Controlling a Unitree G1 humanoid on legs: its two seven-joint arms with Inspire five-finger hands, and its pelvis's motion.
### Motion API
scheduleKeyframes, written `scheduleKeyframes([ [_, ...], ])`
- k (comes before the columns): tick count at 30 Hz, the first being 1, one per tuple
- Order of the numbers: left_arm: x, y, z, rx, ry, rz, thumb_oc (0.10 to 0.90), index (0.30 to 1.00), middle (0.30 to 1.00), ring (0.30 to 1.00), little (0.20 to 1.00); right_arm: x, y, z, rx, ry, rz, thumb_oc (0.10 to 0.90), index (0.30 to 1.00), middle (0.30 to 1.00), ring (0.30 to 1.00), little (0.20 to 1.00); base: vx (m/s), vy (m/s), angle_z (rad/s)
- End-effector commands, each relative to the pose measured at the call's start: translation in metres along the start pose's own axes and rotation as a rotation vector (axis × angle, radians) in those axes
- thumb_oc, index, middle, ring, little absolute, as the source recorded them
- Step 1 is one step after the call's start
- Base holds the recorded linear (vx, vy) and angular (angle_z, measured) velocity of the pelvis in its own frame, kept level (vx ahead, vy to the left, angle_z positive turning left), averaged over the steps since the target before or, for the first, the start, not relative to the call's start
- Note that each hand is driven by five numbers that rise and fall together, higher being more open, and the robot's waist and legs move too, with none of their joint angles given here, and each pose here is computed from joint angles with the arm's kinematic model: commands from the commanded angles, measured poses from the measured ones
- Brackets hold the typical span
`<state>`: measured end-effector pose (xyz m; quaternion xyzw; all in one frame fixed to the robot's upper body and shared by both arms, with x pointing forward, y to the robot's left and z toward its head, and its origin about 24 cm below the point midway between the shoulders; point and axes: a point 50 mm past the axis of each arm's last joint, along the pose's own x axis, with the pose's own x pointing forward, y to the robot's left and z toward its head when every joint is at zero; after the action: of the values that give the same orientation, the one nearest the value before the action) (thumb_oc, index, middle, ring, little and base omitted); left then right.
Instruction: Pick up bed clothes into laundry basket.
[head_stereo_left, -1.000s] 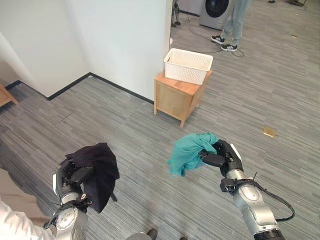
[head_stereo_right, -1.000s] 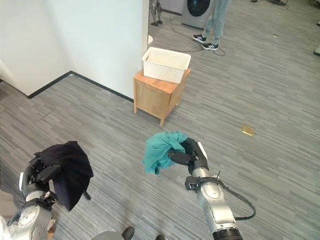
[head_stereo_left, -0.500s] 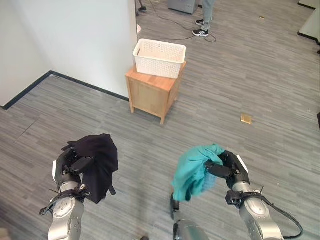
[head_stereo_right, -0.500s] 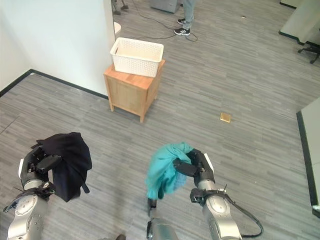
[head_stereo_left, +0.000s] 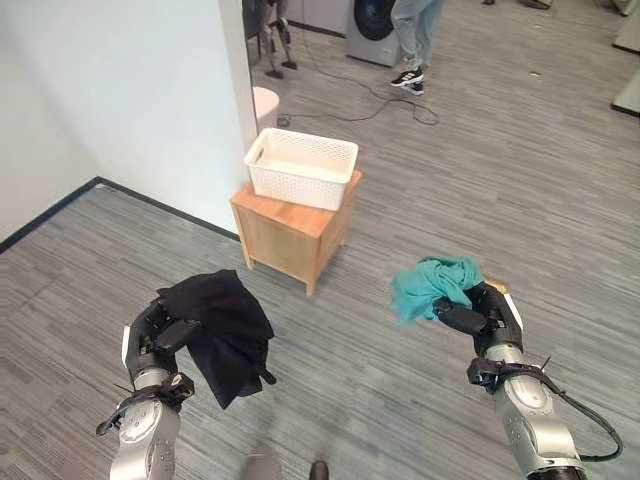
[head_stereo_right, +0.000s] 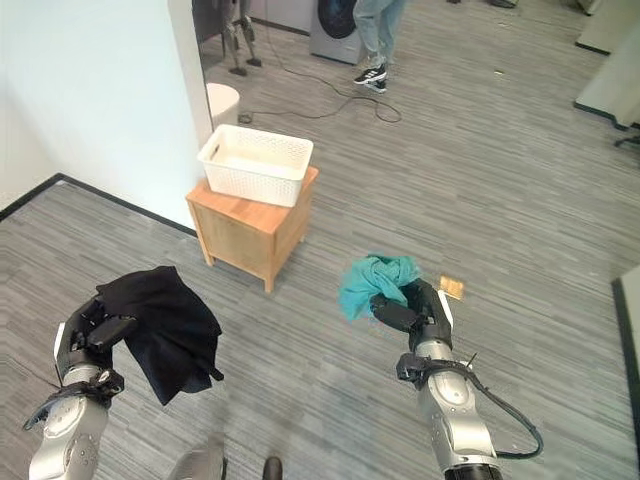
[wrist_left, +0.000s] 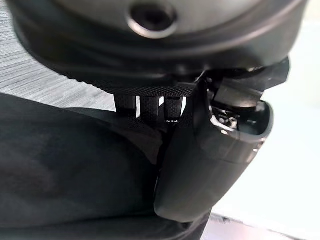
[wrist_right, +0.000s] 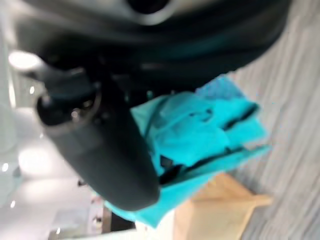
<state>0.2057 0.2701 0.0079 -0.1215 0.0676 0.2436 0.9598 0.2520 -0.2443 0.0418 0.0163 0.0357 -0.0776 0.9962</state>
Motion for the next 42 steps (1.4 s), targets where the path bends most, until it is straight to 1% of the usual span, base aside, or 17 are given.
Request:
scheduleKeyframes([
  [1, 0.005, -0.002, 0.08, 0.036, -0.396, -0.067, 0.4, 0.3, 0.3, 0.3, 0.3, 0.008, 0.006, 0.067, -0.043, -0.338, 0.063, 0.4, 0.3, 0.3, 0.3, 0.3, 0.62, 0.025, -0.14],
  [5, -0.002, 0.008, 0.095, 0.071, -0.472, -0.026, 0.4, 0.3, 0.3, 0.3, 0.3, 0.012, 0.018, 0.075, -0.067, -0.372, 0.104, 0.4, 0.3, 0.3, 0.3, 0.3, 0.61, 0.115, -0.27],
  [8, -0.003, 0.012, 0.101, 0.1, -0.496, 0.003, 0.4, 0.3, 0.3, 0.3, 0.3, 0.014, 0.017, 0.075, -0.063, -0.372, 0.085, 0.4, 0.3, 0.3, 0.3, 0.3, 0.49, 0.19, -0.35],
  [10, -0.004, 0.018, 0.116, 0.128, -0.549, 0.023, 0.4, 0.3, 0.3, 0.3, 0.3, 0.015, 0.016, 0.084, -0.069, -0.413, 0.069, 0.4, 0.3, 0.3, 0.3, 0.3, 0.49, 0.189, -0.07],
  [15, 0.003, -0.001, 0.123, 0.138, -0.566, -0.073, 0.4, 0.3, 0.3, 0.3, 0.3, 0.015, -0.004, 0.091, -0.106, -0.426, -0.005, 0.4, 0.3, 0.3, 0.3, 0.3, 0.45, -0.026, 0.83],
  [18, 0.008, -0.014, 0.121, 0.085, -0.553, -0.124, 0.4, 0.3, 0.3, 0.3, 0.3, 0.01, -0.027, 0.107, -0.143, -0.471, -0.087, 0.4, 0.3, 0.3, 0.3, 0.3, 0.37, -0.208, 1.08],
  [20, 0.011, -0.024, 0.118, 0.068, -0.532, -0.164, 0.4, 0.3, 0.3, 0.3, 0.3, 0.0, -0.048, 0.12, -0.206, -0.51, -0.149, 0.4, 0.3, 0.3, 0.3, 0.3, 0.19, -0.176, 1.53],
  [22, 0.01, -0.028, 0.115, 0.091, -0.53, -0.191, 0.4, 0.3, 0.3, 0.3, 0.3, 0.0, -0.053, 0.13, -0.236, -0.541, -0.168, 0.4, 0.3, 0.3, 0.3, 0.3, 0.07, -0.122, 1.33],
  [24, 0.007, -0.024, 0.109, 0.095, -0.512, -0.193, 0.4, 0.3, 0.3, 0.3, 0.3, 0.002, -0.056, 0.158, -0.305, -0.619, -0.152, 0.4, 0.3, 0.3, 0.3, 0.3, 0.1, -0.136, 0.35],
  [26, 0.003, -0.015, 0.096, 0.092, -0.45, -0.198, 0.4, 0.3, 0.3, 0.3, 0.3, 0.007, -0.069, 0.208, -0.477, -0.7, -0.169, 0.4, 0.3, 0.3, 0.3, 0.3, 0.13, -0.188, 0.15],
  [30, 0.0, -0.016, 0.081, 0.096, -0.367, -0.242, 0.4, 0.3, 0.3, 0.3, 0.3, 0.015, -0.08, 0.26, -0.605, -0.724, -0.192, 0.4, 0.3, 0.3, 0.3, 0.3, 0.05, -0.114, 0.17],
  [31, 0.001, -0.014, 0.08, 0.11, -0.359, -0.254, 0.4, 0.3, 0.3, 0.3, 0.3, 0.013, -0.08, 0.285, -0.749, -0.732, -0.21, 0.4, 0.3, 0.3, 0.3, 0.3, 0.0, -0.087, 0.11],
  [32, 0.0, -0.015, 0.08, 0.105, -0.357, -0.259, 0.4, 0.3, 0.3, 0.3, 0.3, 0.014, -0.078, 0.291, -0.782, -0.737, -0.218, 0.4, 0.3, 0.3, 0.3, 0.3, -0.01, -0.073, 0.18],
  [33, 0.001, -0.015, 0.08, 0.122, -0.35, -0.271, 0.4, 0.3, 0.3, 0.3, 0.3, 0.012, -0.079, 0.307, -0.885, -0.735, -0.247, 0.4, 0.3, 0.3, 0.3, 0.3, 0.02, -0.042, 0.19],
  [35, 0.002, -0.018, 0.081, 0.138, -0.347, -0.298, 0.4, 0.3, 0.3, 0.3, 0.3, 0.013, -0.082, 0.323, -0.964, -0.725, -0.296, 0.4, 0.3, 0.3, 0.3, 0.3, 0.0, -0.036, 0.14],
  [38, 0.004, -0.021, 0.08, 0.137, -0.34, -0.317, 0.4, 0.3, 0.3, 0.3, 0.3, 0.027, -0.077, 0.333, -1.007, -0.695, -0.314, 0.4, 0.3, 0.3, 0.3, 0.3, 0.01, -0.022, 0.1],
  [42, 0.003, -0.023, 0.078, 0.131, -0.331, -0.322, 0.4, 0.3, 0.3, 0.3, 0.3, 0.044, -0.067, 0.334, -1.082, -0.641, -0.302, 0.4, 0.3, 0.3, 0.3, 0.3, 0.01, -0.015, 0.11],
])
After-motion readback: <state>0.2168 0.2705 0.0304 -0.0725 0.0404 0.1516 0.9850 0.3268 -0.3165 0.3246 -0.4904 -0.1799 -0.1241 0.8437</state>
